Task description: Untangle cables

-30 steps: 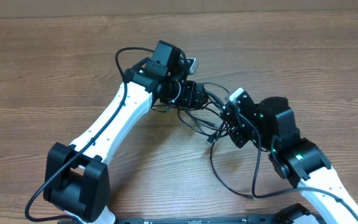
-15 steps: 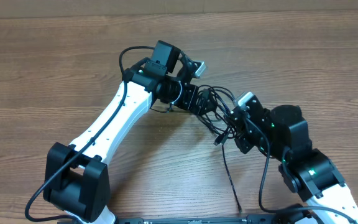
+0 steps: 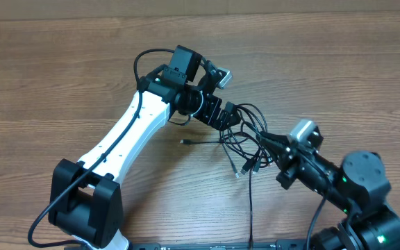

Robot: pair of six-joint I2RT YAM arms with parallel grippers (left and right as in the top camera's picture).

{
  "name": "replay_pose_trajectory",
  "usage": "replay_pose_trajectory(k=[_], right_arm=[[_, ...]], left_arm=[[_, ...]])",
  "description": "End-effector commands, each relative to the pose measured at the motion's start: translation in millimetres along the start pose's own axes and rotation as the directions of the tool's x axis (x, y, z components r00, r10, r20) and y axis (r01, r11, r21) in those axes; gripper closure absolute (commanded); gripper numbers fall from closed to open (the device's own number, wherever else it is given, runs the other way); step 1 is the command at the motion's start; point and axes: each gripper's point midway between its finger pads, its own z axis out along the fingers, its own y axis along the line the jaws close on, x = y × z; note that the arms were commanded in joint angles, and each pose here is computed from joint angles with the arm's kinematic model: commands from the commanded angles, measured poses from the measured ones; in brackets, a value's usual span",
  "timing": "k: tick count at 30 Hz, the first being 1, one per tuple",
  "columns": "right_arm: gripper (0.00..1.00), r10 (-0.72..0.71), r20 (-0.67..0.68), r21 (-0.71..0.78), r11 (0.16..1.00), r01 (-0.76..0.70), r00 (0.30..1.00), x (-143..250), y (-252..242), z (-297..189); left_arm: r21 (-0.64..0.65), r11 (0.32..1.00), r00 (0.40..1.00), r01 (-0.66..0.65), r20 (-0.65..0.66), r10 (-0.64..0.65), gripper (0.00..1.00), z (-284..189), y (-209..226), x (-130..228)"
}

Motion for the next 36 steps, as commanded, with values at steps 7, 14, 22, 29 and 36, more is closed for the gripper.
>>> replay_pose_trajectory(k=[7, 14, 22, 29, 36], right_arm=[[0.96, 0.049, 0.165, -0.029, 0.999, -0.045, 0.985, -45, 8, -15], [0.96, 0.103, 0.271, -0.05, 0.994, -0.092, 0.957, -73, 9, -21], [0.96, 0.106, 0.387, -0.028, 0.994, -0.103, 0.916, -101, 3, -31], [0.96, 0.148, 0.392, 0.199, 0.95, -0.241, 0.908, -89, -42, -34], [0.96, 0.272, 0.352, 0.589, 0.68, -0.437, 0.896, -27, -113, -59]], left_arm=[[-0.157, 0.987, 1.0, -0.016, -0.016, 0.014, 0.06, 1, 28, 3], [-0.274, 0.962, 0.999, -0.009, -0.038, -0.001, 0.31, -3, 48, 9], [-0.332, 0.943, 0.998, -0.004, -0.06, -0.017, 0.77, -7, 58, 15], [-0.335, 0.942, 0.998, -0.002, -0.061, -0.019, 0.96, -7, 59, 15], [-0.345, 0.938, 0.998, 0.024, -0.053, -0.045, 0.95, -13, 68, 16]])
